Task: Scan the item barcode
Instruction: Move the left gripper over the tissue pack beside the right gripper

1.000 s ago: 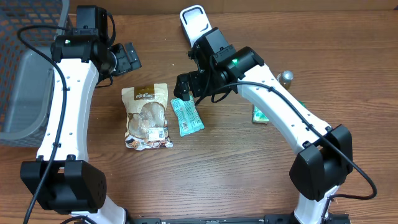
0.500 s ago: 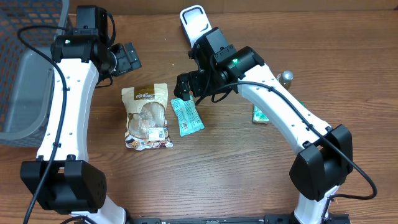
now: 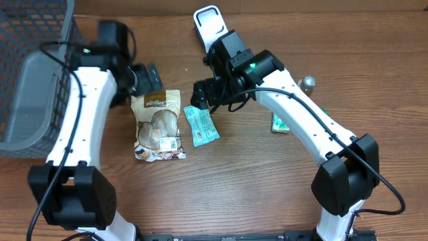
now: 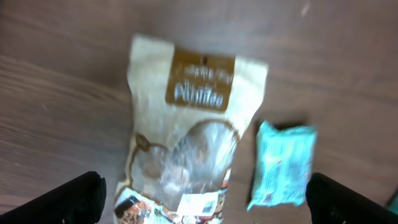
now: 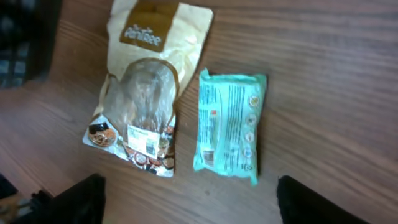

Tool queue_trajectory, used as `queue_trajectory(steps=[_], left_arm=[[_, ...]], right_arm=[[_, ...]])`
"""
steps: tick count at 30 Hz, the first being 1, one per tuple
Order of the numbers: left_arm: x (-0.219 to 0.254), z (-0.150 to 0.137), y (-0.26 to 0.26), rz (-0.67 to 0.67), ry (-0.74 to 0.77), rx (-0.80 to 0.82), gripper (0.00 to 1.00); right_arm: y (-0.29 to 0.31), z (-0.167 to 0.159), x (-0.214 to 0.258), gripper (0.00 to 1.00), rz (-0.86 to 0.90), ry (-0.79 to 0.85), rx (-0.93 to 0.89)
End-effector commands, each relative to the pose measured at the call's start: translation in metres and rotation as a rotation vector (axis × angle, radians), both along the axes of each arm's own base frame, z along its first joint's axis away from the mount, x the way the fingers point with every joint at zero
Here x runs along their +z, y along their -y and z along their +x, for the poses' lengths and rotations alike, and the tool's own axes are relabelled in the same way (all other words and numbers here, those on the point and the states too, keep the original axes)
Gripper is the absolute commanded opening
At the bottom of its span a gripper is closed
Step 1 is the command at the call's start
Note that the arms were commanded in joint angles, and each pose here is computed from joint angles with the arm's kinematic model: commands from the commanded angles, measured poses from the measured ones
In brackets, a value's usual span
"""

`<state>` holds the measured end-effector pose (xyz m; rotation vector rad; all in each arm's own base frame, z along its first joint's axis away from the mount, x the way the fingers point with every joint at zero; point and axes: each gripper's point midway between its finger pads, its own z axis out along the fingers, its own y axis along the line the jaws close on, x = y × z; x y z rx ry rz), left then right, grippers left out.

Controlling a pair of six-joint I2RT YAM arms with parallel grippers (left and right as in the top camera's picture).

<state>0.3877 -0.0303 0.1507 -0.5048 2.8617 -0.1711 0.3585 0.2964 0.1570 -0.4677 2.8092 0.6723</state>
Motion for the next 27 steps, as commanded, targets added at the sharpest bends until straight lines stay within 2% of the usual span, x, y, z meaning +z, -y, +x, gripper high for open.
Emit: queue_trajectory(steps=[1,5,7,8,9,10,11,15,23,27], left_arm=[[-0.024,-0.013,0.011,0.001,-0.044,-0.048,1.00],[-0.040,-0.022,0.011,-0.001,-0.079,-0.049,1.00],[-0.039,-0.016,0.015,-0.023,-0.053,-0.058,1.00],[-0.039,-0.015,0.019,-0.038,-0.048,-0.078,0.86],[-0.039,-0.016,0.023,-0.056,-0.048,-0.089,0.36],[-0.038,-0.016,0.027,-0.078,-0.050,-0.097,0.11],[-0.039,-0.017,0.031,-0.094,-0.051,-0.103,0.04],[-0.040,-0.015,0.038,-0.099,-0.034,-0.138,0.04],[-0.057,-0.021,0.079,-0.071,0.005,-0.381,0.04],[-0.063,-0.027,0.097,-0.069,0.009,-0.441,0.04]], right_arm=[[0.004,-0.007,0.007,0.74,-0.002,-0.017,-0.005],[0.018,-0.014,-0.006,0.68,-0.068,-0.104,-0.127],[0.025,-0.014,-0.013,0.62,-0.098,-0.127,-0.188],[0.028,-0.015,-0.018,0.61,-0.112,-0.139,-0.217],[0.030,-0.016,-0.021,0.59,-0.120,-0.147,-0.232],[0.032,-0.017,-0.027,0.55,-0.131,-0.156,-0.257],[0.035,-0.016,-0.032,0.51,-0.141,-0.164,-0.286],[0.039,-0.017,-0.053,0.41,-0.152,-0.189,-0.364],[0.040,-0.017,-0.070,0.28,-0.150,-0.184,-0.369],[0.045,-0.017,-0.078,0.23,-0.163,-0.181,-0.391]])
